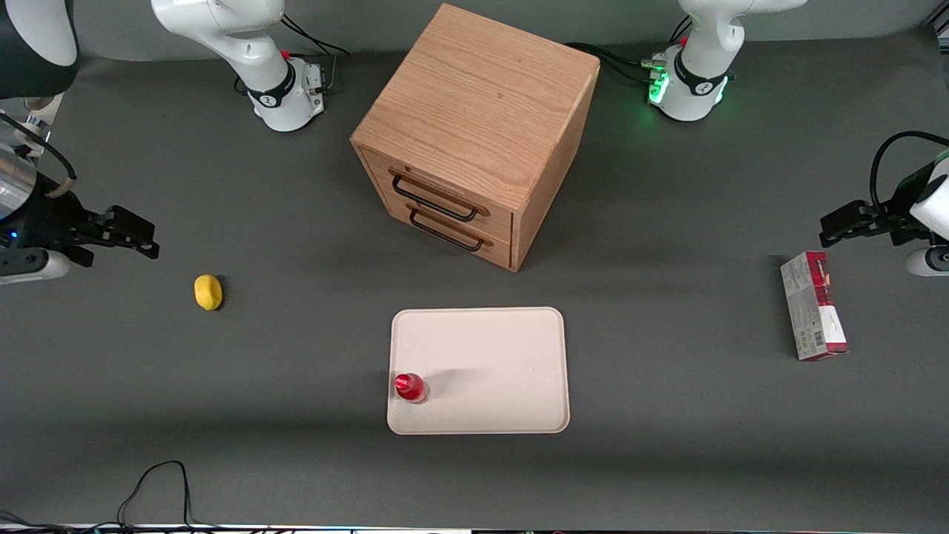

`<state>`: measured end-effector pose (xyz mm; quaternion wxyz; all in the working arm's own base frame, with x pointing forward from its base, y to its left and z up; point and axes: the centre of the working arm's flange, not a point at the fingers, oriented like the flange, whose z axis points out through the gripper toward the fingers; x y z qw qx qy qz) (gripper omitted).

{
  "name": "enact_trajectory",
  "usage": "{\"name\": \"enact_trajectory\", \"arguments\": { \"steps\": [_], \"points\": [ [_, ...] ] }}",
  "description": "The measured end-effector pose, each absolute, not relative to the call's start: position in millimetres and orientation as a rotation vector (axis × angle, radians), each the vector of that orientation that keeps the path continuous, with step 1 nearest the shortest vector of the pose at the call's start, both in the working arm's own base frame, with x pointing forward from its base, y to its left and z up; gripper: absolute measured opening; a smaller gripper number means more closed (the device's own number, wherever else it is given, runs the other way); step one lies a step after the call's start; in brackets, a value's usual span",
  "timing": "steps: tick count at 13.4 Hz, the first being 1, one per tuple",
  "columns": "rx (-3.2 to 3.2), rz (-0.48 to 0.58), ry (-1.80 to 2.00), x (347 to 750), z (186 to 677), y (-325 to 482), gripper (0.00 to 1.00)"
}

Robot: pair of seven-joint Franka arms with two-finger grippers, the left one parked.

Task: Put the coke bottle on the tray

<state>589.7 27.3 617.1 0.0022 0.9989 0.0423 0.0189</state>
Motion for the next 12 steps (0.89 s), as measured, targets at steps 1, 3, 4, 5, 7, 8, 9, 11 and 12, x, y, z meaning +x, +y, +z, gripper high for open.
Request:
{"name": "enact_trajectory", "arguments": {
  "steps": [1, 3, 4, 5, 7, 8, 9, 11, 12],
  "points": [
    [3.134, 0.056, 0.128, 587, 617, 22, 1.00],
    [3.135, 0.048, 0.112, 583, 616, 15, 1.00],
    [3.134, 0.045, 0.097, 582, 615, 9, 1.00],
    [3.134, 0.043, 0.074, 582, 615, 1, 1.00],
    [3.132, 0.018, 0.027, 580, 613, -16, 1.00],
    [3.128, 0.005, 0.014, 579, 612, -21, 1.00],
    [3.124, 0.001, 0.010, 578, 611, -23, 1.00],
    [3.123, -0.004, 0.011, 577, 611, -22, 1.00],
    [3.122, -0.011, 0.011, 577, 611, -23, 1.00]
  ]
}}
